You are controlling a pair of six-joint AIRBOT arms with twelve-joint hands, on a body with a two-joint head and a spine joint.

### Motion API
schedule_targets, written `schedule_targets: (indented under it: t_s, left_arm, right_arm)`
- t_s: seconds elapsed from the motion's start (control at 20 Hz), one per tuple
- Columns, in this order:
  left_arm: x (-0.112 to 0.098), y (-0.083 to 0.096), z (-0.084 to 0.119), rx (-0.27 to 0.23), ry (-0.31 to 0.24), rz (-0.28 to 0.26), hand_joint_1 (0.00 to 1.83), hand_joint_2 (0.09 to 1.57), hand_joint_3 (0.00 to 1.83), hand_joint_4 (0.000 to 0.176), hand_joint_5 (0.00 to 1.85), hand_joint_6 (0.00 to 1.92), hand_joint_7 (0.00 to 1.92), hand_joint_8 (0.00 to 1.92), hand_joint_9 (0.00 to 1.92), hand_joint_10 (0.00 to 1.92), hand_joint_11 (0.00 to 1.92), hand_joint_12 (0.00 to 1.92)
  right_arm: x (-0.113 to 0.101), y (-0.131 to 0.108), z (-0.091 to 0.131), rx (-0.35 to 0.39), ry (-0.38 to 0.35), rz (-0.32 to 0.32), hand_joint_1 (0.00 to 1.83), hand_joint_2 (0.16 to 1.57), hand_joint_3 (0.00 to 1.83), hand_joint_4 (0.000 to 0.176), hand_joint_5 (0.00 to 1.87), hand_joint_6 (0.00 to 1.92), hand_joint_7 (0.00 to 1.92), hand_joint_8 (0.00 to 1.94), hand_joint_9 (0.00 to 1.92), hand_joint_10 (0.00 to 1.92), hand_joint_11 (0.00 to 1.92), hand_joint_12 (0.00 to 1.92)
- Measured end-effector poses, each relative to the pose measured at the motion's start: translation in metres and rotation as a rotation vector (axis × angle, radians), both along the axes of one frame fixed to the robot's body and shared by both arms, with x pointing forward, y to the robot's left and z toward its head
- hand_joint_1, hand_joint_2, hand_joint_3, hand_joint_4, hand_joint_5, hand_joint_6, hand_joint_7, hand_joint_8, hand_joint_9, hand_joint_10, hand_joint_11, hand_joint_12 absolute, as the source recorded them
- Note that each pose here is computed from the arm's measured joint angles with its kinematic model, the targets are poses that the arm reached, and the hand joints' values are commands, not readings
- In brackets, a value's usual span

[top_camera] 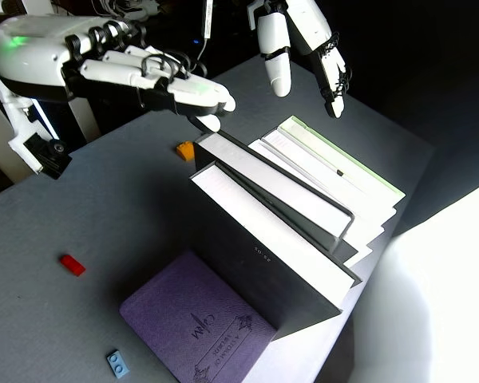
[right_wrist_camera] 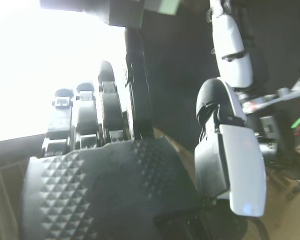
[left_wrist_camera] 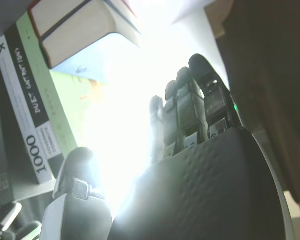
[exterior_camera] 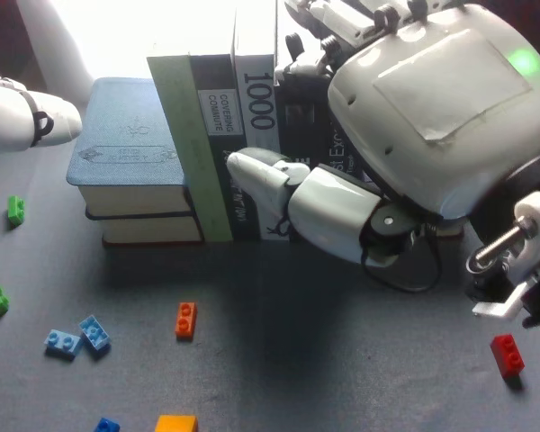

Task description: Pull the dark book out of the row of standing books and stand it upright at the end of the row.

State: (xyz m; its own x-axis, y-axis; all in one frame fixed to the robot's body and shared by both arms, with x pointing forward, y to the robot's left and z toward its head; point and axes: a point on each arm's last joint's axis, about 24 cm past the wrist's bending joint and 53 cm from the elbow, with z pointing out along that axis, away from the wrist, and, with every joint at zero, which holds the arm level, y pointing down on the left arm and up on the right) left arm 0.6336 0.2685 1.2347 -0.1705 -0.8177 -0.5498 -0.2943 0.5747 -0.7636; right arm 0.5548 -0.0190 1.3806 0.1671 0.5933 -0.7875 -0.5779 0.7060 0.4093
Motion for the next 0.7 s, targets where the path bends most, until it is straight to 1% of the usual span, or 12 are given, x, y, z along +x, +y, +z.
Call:
schedule_targets:
  t_s: [0.05, 0.2, 0.25, 0.3, 0.35, 0.4, 0.45, 0.5, 0.55, 0.6, 0.65, 0.7]
  left_arm:
    - [0.0, 0.0, 0.0, 0.0, 0.001, 0.001, 0.07, 1.24, 0.0, 0.05, 0.19, 0.0, 0.19, 0.0, 0.21, 0.0, 0.0, 0.73]
    - [0.001, 0.002, 0.0, 0.001, 0.0, 0.004, 0.08, 1.23, 0.0, 0.058, 0.2, 0.0, 0.21, 0.01, 0.23, 0.01, 0.0, 0.77]
    - [0.001, 0.002, 0.0, 0.0, 0.0, 0.005, 0.07, 1.24, 0.0, 0.052, 0.19, 0.0, 0.2, 0.0, 0.22, 0.0, 0.0, 0.75]
    - [0.001, 0.002, 0.0, 0.0, 0.0, 0.004, 0.06, 1.24, 0.0, 0.05, 0.19, 0.0, 0.2, 0.0, 0.23, 0.0, 0.0, 0.76]
    - [0.001, 0.002, 0.0, 0.0, 0.001, 0.005, 0.09, 1.23, 0.0, 0.052, 0.21, 0.01, 0.23, 0.01, 0.25, 0.01, 0.0, 0.8]
    - [0.001, 0.002, 0.0, 0.001, 0.0, 0.005, 0.1, 1.24, 0.0, 0.045, 0.2, 0.0, 0.21, 0.0, 0.23, 0.0, 0.0, 0.77]
    - [0.001, 0.002, 0.0, 0.0, 0.0, 0.004, 0.09, 1.23, 0.0, 0.045, 0.19, 0.0, 0.2, 0.0, 0.22, 0.0, 0.0, 0.75]
    - [0.001, 0.002, 0.0, 0.0, 0.0, 0.003, 0.07, 1.24, 0.0, 0.053, 0.18, 0.0, 0.19, 0.0, 0.21, 0.0, 0.0, 0.73]
    - [0.001, 0.002, 0.0, 0.0, 0.0, 0.004, 0.05, 1.24, 0.0, 0.055, 0.17, 0.0, 0.18, 0.0, 0.21, 0.0, 0.0, 0.73]
    - [0.001, 0.002, 0.0, 0.0, 0.0, 0.004, 0.06, 1.23, 0.0, 0.061, 0.19, 0.0, 0.21, 0.0, 0.23, 0.01, 0.0, 0.77]
    - [0.001, 0.002, 0.0, 0.001, 0.001, 0.005, 0.09, 1.23, 0.0, 0.057, 0.19, 0.0, 0.2, 0.0, 0.22, 0.0, 0.0, 0.77]
    - [0.001, 0.002, 0.0, 0.0, 0.0, 0.005, 0.06, 1.23, 0.0, 0.053, 0.2, 0.01, 0.2, 0.0, 0.22, 0.0, 0.0, 0.77]
  right_arm:
    - [-0.005, 0.0, -0.003, -0.01, 0.001, 0.001, 0.0, 1.2, 0.0, 0.0, 0.84, 0.01, 0.26, 0.0, 0.07, 0.01, 0.0, 0.0]
    - [-0.018, 0.002, -0.009, -0.02, 0.013, 0.02, 0.0, 1.2, 0.0, 0.0, 0.83, 0.01, 0.26, 0.01, 0.07, 0.01, 0.0, 0.0]
    - [-0.024, 0.004, -0.011, -0.032, 0.008, 0.028, 0.0, 1.2, 0.0, 0.0, 0.83, 0.01, 0.26, 0.01, 0.07, 0.0, 0.0, 0.0]
    - [-0.029, 0.005, -0.013, -0.042, 0.004, 0.03, 0.0, 1.2, 0.0, 0.0, 0.84, 0.01, 0.26, 0.01, 0.07, 0.01, 0.0, 0.0]
    - [-0.035, 0.008, -0.016, -0.059, 0.002, 0.035, 0.0, 1.2, 0.0, 0.0, 0.84, 0.01, 0.26, 0.0, 0.07, 0.0, 0.0, 0.0]
    - [-0.038, 0.009, -0.018, -0.067, 0.004, 0.037, 0.0, 1.2, 0.0, 0.0, 0.84, 0.01, 0.25, 0.0, 0.06, 0.0, 0.0, 0.0]
    - [-0.041, 0.009, -0.019, -0.076, 0.002, 0.034, 0.0, 1.21, 0.0, 0.0, 0.83, 0.01, 0.24, 0.0, 0.05, 0.0, 0.0, 0.0]
    - [-0.042, 0.009, -0.02, -0.083, 0.002, 0.032, 0.0, 1.21, 0.0, 0.0, 0.83, 0.01, 0.25, 0.0, 0.06, 0.0, 0.0, 0.0]
    - [-0.043, 0.008, -0.021, -0.091, -0.001, 0.026, 0.01, 1.2, 0.0, 0.0, 0.84, 0.01, 0.26, 0.01, 0.06, 0.01, 0.0, 0.0]
    - [-0.044, 0.007, -0.021, -0.096, -0.001, 0.022, 0.0, 1.2, 0.0, 0.0, 0.85, 0.01, 0.27, 0.01, 0.07, 0.01, 0.0, 0.0]
    - [-0.045, 0.006, -0.023, -0.107, -0.002, 0.015, 0.0, 1.2, 0.0, 0.0, 0.85, 0.01, 0.27, 0.01, 0.07, 0.01, 0.0, 0.0]
    - [-0.047, 0.006, -0.023, -0.115, -0.005, 0.014, 0.0, 1.2, 0.0, 0.0, 0.85, 0.01, 0.28, 0.01, 0.07, 0.01, 0.0, 0.0]
